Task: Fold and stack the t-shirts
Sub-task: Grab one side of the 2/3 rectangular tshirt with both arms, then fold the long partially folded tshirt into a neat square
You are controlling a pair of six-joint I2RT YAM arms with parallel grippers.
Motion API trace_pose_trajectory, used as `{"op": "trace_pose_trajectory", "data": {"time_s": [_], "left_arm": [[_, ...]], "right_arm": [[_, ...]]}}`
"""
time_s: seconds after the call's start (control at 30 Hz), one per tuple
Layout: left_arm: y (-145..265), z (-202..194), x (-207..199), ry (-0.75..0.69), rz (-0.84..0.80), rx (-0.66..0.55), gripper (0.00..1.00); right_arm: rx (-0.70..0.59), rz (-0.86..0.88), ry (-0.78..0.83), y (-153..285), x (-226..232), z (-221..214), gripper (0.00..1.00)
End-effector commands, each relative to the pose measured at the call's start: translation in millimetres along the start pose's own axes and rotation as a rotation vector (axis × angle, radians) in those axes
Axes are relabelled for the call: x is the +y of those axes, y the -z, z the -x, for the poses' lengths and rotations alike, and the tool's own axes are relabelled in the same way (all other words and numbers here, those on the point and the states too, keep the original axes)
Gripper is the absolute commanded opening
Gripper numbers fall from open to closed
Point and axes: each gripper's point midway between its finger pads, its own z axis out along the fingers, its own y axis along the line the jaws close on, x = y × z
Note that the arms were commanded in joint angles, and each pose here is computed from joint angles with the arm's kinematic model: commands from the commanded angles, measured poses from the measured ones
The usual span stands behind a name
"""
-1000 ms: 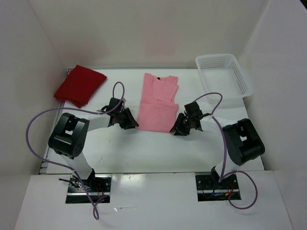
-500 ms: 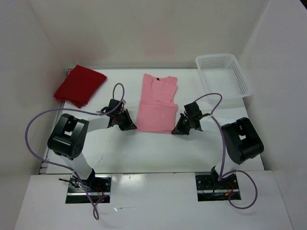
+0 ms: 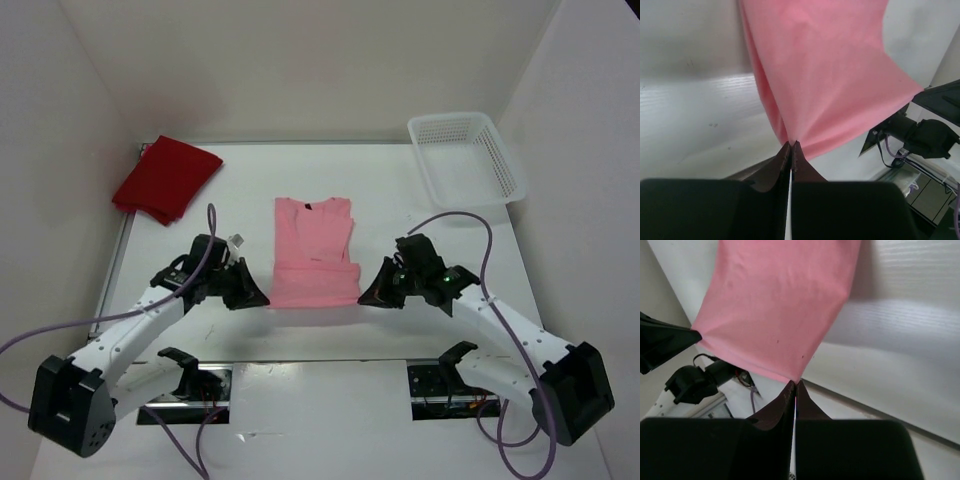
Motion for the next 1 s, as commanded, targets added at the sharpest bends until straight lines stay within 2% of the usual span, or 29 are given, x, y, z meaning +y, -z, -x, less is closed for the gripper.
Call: {"op": "trace_pose_trajectory", "data": {"time_s": [0.0,0.1,0.13,0.2,0.23,0.37,0.4,0.43,0.53,0.57,0.6,0.63,0.7,0.8,0.87,0.93,0.97], "left_arm": [[24.5,1.0,-15.0,0.024,0.024,0.003,0.00],[27.7,47.4,-42.2,-0.025,0.000,-0.070,0.00],[27.0,69.8,-44.5,-0.029,0.000,-0.121,0.00],[14.9,98.9,-42.4,-0.043,0.019,-0.135,0.00],[18.1,128.7,-52.1,-0.069,0.021,-0.212,0.00],[4.5,202.4,-47.6,-0.044,0.049,-0.322,0.00],[-13.5,212.3,-40.6,-0.034,0.062,-0.305,0.00],[-18.4,223.9,-36.6,-0.023,0.067,-0.312,0.00],[-41.1,260.6,-37.0,-0.029,0.078,-0.346,0.00],[-57.9,266.0,-21.9,-0.004,0.105,-0.319,0.00],[-58.2,282.7,-29.4,-0.017,0.096,-0.352,0.00],[-64.5,288.7,-29.1,-0.004,0.092,-0.354,0.00],[-79.9,300.1,-19.0,0.019,0.097,-0.355,0.00],[-87.6,316.8,-26.2,0.019,0.069,-0.375,0.06],[-87.7,327.0,-30.5,0.022,0.065,-0.395,0.14],[-79.5,334.1,-34.1,0.019,0.056,-0.417,0.30],[-74.1,338.0,-38.2,0.012,0.052,-0.439,0.43]], "right_arm": [[0.005,-0.022,-0.022,16.4,8.6,6.2,0.01],[-0.046,-0.052,0.034,12.3,15.0,53.2,0.01],[-0.075,-0.041,0.058,10.7,21.5,70.5,0.01],[-0.129,-0.069,0.107,3.8,27.9,118.6,0.01],[-0.143,-0.070,0.122,0.1,31.8,134.5,0.01],[-0.205,-0.058,0.204,-20.6,63.6,209.4,0.01],[-0.178,-0.098,0.193,-42.4,51.4,218.2,0.01],[-0.217,-0.091,0.207,-41.7,60.9,240.3,0.01],[-0.233,-0.104,0.181,-69.0,50.2,278.3,0.01],[-0.225,-0.091,0.193,-77.0,51.4,283.2,0.01],[-0.201,-0.105,0.173,-92.4,39.0,288.2,0.01],[-0.219,-0.092,0.192,-93.6,47.0,299.3,0.01],[-0.197,-0.108,0.180,-112.4,36.0,303.6,0.01],[-0.229,-0.115,0.188,-121.0,40.4,323.8,0.01],[-0.238,-0.093,0.198,-120.1,51.0,332.0,0.02],[-0.238,-0.080,0.190,-121.0,54.9,334.0,0.10],[-0.246,-0.074,0.194,-119.2,58.5,336.5,0.15]]}}
